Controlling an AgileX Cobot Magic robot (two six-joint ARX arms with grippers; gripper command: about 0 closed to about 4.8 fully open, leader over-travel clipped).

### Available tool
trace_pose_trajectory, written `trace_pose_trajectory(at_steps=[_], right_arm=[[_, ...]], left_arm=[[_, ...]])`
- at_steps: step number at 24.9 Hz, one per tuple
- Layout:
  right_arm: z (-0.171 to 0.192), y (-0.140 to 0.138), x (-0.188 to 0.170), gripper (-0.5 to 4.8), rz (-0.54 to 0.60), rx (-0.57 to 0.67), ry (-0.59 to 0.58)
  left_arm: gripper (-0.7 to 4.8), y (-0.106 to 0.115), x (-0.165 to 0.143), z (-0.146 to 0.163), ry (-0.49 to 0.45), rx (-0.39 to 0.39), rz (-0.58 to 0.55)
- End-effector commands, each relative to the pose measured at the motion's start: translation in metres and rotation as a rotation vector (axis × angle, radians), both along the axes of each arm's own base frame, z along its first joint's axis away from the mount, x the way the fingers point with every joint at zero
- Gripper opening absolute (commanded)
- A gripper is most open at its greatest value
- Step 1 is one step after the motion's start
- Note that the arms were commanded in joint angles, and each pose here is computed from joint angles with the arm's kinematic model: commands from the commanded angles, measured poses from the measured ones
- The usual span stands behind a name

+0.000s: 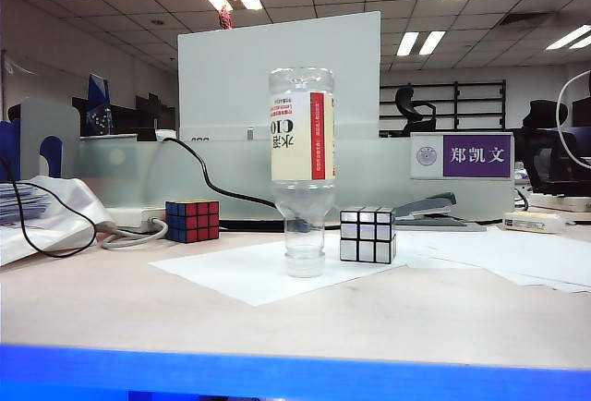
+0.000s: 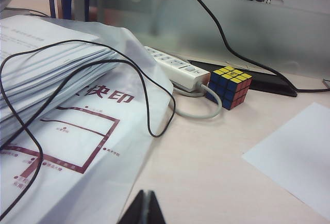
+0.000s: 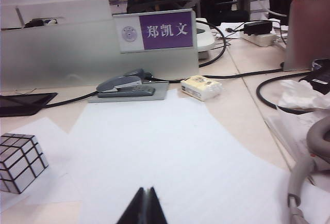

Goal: Flip the plastic bottle upside down.

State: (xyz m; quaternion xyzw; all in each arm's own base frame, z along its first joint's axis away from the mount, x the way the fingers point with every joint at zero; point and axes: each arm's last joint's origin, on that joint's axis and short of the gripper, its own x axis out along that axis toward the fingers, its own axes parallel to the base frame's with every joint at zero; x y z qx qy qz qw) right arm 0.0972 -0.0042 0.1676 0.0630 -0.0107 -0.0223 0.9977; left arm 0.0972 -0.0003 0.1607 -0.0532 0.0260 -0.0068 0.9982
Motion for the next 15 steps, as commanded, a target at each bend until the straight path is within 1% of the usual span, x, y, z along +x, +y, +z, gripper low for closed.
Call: trace_pose_trajectory(at_steps=[1, 15], right_arm=[[-0.0006, 0.0001, 0.0003, -0.08, 0.000, 0.001, -0.013], [-0.0003, 0.0002, 0.0003, -0.08, 0.006, 0.001, -0.016]], left_arm=[[0.04, -0.0003, -0.0001, 0.0012, -0.011, 0.000, -0.006], [0.04, -0.0003, -0.0001, 0.0012, -0.011, 0.000, -0.006]])
